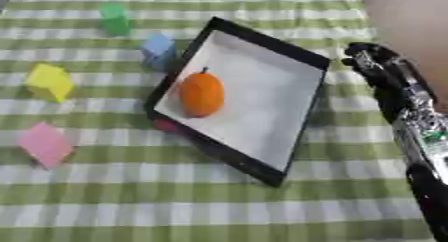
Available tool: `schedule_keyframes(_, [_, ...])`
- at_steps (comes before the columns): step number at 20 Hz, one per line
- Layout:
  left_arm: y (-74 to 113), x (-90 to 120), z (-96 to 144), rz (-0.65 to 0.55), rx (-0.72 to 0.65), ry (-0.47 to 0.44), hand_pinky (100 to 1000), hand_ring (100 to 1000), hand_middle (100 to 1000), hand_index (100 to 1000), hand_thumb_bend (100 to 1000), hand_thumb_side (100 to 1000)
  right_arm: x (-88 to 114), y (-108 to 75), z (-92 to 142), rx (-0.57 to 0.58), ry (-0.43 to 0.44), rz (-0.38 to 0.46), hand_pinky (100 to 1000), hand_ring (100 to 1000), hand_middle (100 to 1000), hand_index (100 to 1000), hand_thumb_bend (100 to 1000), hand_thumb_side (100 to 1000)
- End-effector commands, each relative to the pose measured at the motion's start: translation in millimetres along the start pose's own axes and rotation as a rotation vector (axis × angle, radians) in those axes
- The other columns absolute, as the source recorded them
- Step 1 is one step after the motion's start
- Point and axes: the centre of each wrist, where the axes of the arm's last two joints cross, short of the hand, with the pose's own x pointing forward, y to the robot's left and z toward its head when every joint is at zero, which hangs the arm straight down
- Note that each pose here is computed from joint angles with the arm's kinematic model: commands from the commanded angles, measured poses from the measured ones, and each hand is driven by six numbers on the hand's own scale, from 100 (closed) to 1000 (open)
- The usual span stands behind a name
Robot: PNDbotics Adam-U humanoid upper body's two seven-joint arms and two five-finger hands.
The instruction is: Pick up objects on the table and place them in the box.
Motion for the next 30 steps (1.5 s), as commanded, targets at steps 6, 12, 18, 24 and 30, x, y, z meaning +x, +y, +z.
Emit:
schedule_keyframes(6, [5.9,5,-2,0.001,0.025,-0.023,809,704,742,797,404,643,12,-2.6,-3,-0.006,-0.041,0.003,976,788,733,750,130,476])
schedule_keyframes(12, [6.8,4,-3,-0.010,0.027,-0.022,811,708,746,800,404,628,11,-2.8,-3,-0.005,-0.038,0.005,975,788,733,750,133,475])
schedule_keyframes(18, [18.5,22,-15,-0.184,-0.098,-0.149,818,737,767,824,407,534,10,-3.5,-2,-0.001,-0.032,0.012,975,788,733,750,134,474])
schedule_keyframes(24, [39.6,46,-32,-0.545,-0.363,-0.291,818,758,781,837,458,478,9,-4.7,-1,0.001,-0.024,0.020,975,788,733,750,135,474])
schedule_keyframes(30, [46.4,57,-36,-0.747,-0.671,-0.318,821,774,792,847,478,474,9,-5.4,-1,0.005,-0.022,0.026,975,788,734,750,136,473])
